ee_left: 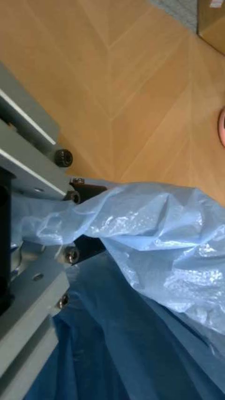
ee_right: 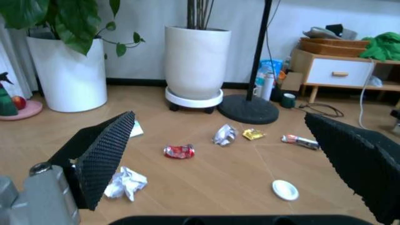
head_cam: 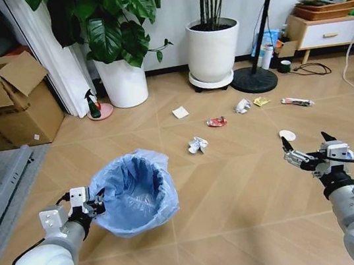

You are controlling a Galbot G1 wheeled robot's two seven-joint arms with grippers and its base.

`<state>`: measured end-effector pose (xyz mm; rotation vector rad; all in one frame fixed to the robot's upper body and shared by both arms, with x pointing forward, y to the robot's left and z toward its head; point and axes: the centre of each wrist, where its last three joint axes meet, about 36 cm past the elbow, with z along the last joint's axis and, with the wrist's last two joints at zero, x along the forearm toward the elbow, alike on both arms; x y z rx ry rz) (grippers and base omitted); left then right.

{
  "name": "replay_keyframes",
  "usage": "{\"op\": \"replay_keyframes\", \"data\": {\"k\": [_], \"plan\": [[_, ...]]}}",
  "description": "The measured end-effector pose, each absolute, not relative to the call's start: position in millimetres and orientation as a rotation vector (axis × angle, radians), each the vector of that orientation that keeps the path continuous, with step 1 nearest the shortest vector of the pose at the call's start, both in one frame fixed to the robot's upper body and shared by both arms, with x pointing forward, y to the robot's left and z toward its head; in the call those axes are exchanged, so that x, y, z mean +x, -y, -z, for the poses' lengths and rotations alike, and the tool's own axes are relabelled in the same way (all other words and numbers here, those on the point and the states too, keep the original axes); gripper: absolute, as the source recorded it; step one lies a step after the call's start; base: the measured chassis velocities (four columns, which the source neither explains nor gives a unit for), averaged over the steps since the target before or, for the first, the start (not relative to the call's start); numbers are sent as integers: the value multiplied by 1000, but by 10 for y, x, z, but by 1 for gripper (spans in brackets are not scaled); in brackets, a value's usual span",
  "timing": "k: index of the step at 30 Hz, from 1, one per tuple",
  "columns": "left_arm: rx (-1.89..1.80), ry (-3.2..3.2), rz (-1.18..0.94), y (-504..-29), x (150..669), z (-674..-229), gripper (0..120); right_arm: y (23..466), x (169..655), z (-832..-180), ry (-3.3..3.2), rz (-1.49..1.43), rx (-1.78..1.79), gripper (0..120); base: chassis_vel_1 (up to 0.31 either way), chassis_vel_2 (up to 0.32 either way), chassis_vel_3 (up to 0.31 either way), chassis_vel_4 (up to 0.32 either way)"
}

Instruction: Pick up the trash bin and place the garbage on the floor into it.

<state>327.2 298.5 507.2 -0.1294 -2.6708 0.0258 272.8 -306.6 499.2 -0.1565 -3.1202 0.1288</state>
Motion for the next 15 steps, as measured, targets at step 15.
{"op": "replay_keyframes", "data": {"k": [15], "plan": [[-132,2673,-27,-2989,3270,-5066,0,3069,2736,-4974,3114,-128,-160,100,-270,262,274,-261]]}}
